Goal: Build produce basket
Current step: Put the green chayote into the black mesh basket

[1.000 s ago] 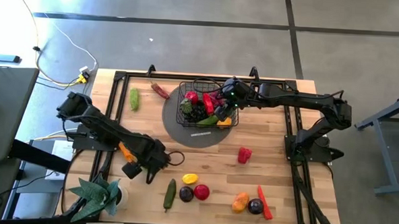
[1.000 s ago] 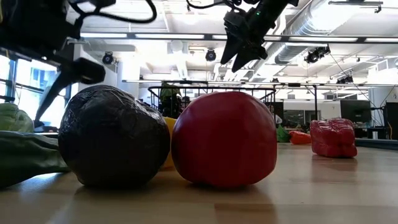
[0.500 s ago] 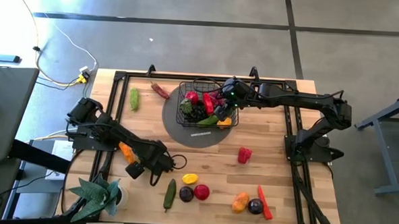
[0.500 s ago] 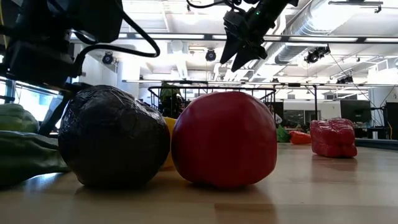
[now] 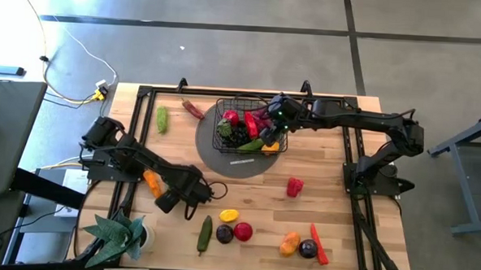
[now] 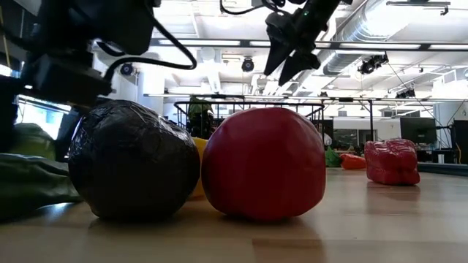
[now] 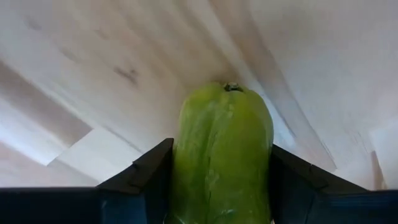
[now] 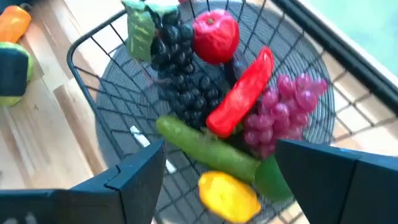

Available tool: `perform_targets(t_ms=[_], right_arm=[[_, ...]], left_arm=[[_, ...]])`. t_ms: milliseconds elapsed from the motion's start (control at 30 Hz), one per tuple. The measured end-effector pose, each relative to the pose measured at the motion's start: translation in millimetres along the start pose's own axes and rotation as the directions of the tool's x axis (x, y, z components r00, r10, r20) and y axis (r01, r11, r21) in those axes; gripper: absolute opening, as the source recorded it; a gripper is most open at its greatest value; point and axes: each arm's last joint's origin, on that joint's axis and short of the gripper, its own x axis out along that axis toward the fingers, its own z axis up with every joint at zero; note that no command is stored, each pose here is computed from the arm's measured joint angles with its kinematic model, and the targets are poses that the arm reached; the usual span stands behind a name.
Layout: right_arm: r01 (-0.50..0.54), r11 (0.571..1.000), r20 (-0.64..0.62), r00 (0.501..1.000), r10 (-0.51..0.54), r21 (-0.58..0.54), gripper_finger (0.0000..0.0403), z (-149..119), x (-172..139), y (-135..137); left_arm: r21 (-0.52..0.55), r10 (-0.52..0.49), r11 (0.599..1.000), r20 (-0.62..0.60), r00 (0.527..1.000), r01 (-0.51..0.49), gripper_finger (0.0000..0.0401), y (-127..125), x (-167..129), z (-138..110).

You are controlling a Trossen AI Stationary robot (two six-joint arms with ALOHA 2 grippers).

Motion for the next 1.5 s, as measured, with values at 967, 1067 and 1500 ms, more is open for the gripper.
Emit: perform_targets(t_ms=[967,1067,1500], right_arm=[[0.207,0.930,-0.196,0.969,-0.151,0.303,0.0284,-13.6,-29.6,10.2],[0.228,0.905,-0.196,0.966,-0.166,0.359,0.0284,-16.0,-30.6,13.7],[0.335,0.775,-0.301,0.933,-0.195,0.537,0.0284,-41.9,-41.4,38.1]], left_arm=[[-0.606,0.597,0.755,0.476,0.646,-0.251,0.0192,104.0,-134.8,-77.7],[-0.639,0.654,0.720,0.496,0.572,-0.270,0.0192,115.8,-143.2,-81.3],[-0.677,0.721,0.675,0.520,0.457,-0.293,0.0210,148.6,-143.8,-79.5]])
